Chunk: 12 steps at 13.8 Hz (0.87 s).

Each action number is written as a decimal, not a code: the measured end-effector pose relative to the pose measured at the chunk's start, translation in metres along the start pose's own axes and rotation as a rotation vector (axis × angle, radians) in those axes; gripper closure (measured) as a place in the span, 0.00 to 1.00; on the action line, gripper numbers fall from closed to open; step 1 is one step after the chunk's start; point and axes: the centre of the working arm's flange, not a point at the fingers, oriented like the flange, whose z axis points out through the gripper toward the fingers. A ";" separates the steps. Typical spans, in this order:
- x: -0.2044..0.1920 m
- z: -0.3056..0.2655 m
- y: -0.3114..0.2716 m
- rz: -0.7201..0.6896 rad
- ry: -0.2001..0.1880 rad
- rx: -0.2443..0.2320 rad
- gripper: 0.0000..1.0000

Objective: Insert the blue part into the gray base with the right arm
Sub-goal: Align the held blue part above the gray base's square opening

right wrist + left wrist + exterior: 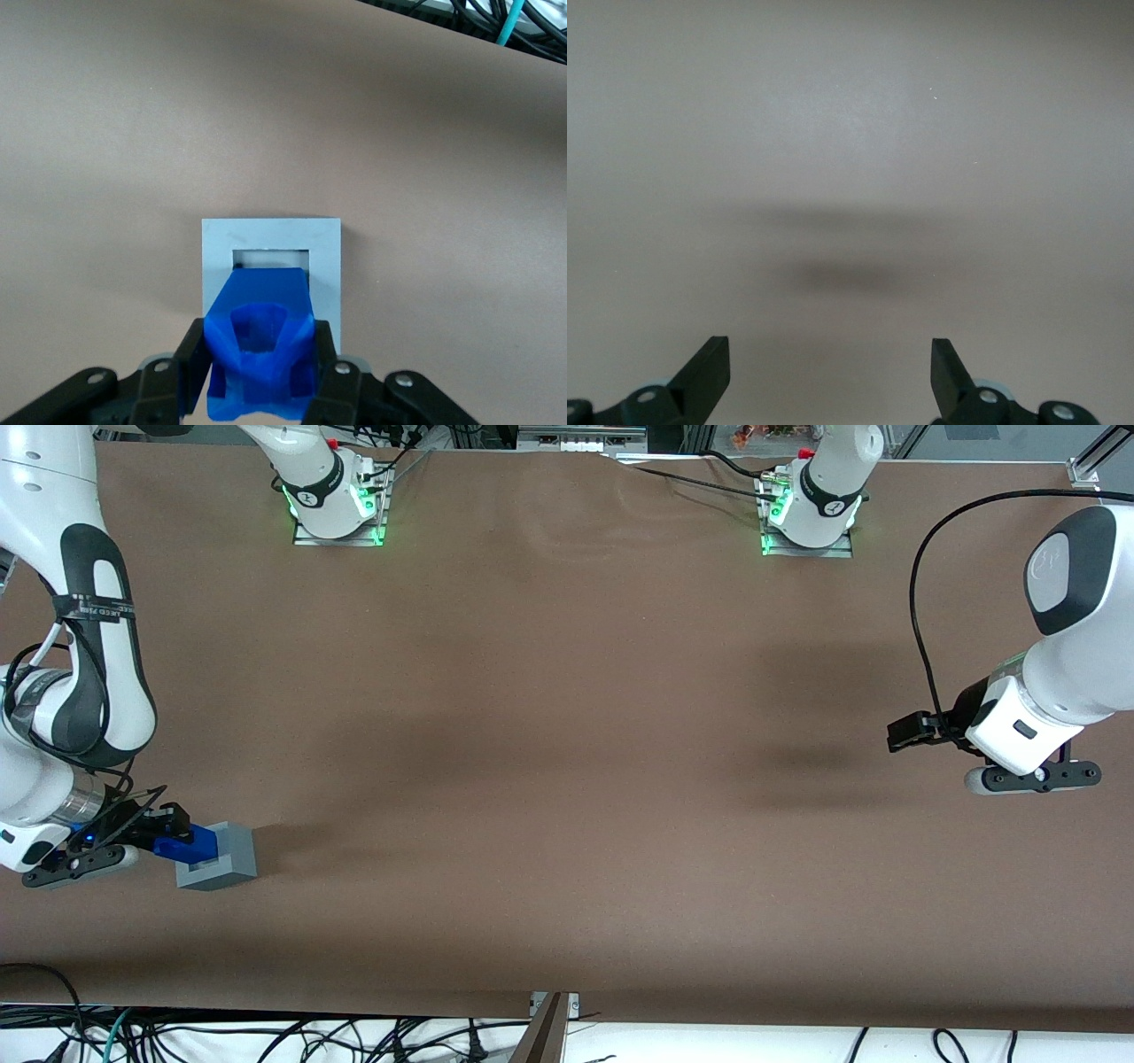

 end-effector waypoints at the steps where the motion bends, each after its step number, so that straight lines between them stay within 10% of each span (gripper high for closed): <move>1: 0.000 0.000 0.001 0.002 0.000 0.002 0.50; 12: -0.005 -0.001 0.005 0.012 -0.029 0.023 0.50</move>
